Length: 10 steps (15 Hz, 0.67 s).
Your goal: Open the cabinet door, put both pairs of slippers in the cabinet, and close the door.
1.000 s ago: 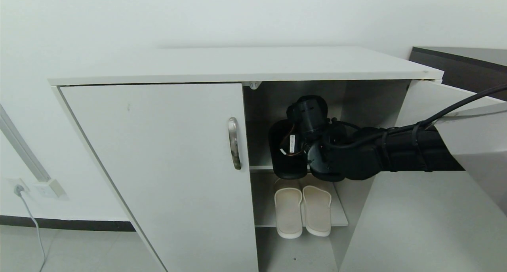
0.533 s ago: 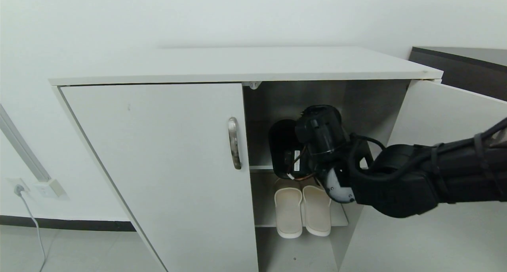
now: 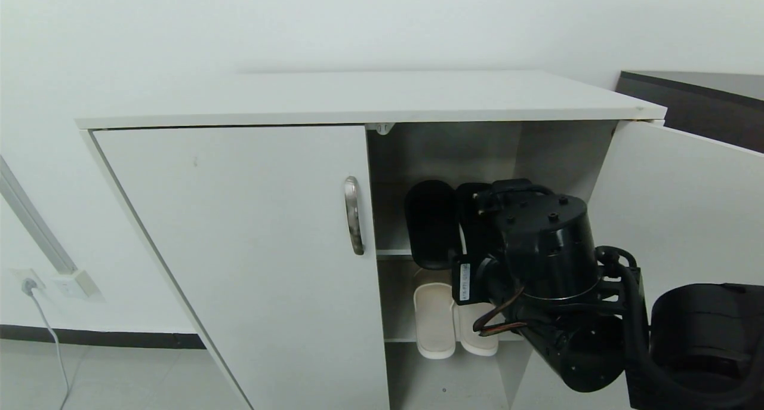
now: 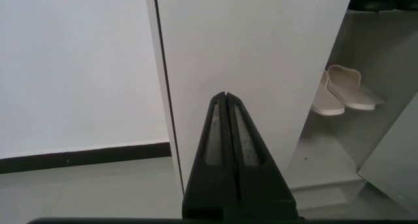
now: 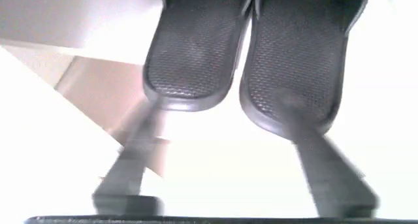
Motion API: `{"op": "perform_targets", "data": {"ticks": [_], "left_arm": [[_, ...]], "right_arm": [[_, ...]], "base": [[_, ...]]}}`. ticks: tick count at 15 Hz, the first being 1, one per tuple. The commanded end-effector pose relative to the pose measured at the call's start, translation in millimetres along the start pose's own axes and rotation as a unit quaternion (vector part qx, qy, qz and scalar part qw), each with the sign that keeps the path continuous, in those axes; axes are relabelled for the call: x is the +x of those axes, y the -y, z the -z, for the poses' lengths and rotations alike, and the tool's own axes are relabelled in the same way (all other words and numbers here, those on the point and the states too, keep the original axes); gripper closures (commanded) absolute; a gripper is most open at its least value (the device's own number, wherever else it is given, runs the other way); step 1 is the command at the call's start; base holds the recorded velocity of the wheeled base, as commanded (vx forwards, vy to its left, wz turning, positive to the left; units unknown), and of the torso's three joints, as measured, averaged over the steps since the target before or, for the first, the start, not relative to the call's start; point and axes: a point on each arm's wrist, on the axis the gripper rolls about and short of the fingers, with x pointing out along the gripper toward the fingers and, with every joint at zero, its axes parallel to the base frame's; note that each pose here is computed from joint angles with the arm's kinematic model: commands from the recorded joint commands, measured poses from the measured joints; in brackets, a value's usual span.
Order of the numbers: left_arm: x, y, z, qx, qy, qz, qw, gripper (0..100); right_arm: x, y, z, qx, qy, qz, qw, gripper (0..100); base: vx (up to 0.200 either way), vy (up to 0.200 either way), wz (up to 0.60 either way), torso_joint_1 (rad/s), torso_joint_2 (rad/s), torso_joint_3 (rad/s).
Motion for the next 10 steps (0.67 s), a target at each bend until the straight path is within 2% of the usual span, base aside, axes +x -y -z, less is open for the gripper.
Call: {"op": "perform_targets", "data": {"ticks": [1,9,10], "left_arm": [[0.0,0.0,-0.2,0.000,0.000,0.000,1.0000,100],[0.0,0.0,-0.2,-0.001,0.000,0.001,1.0000,100],[0.0,0.0,-0.2,0.000,0.000,0.001,1.0000,100]], "right_arm": [[-3.7,1.6,-1.4,0.002,0.002,-0.002,1.000,100],[-0.8,2.5,4.8,-0.003,-0.006,0.002,1.000,100],[-0.5,2.2,4.8,-0.003,-0.006,0.002,1.000,100]], "base": [[0.000,0.000,0.00,0.000,0.00,0.000],[0.000,0.000,0.00,0.000,0.00,0.000],[-0.200,0.000,0.00,0.002,0.00,0.007]]}}
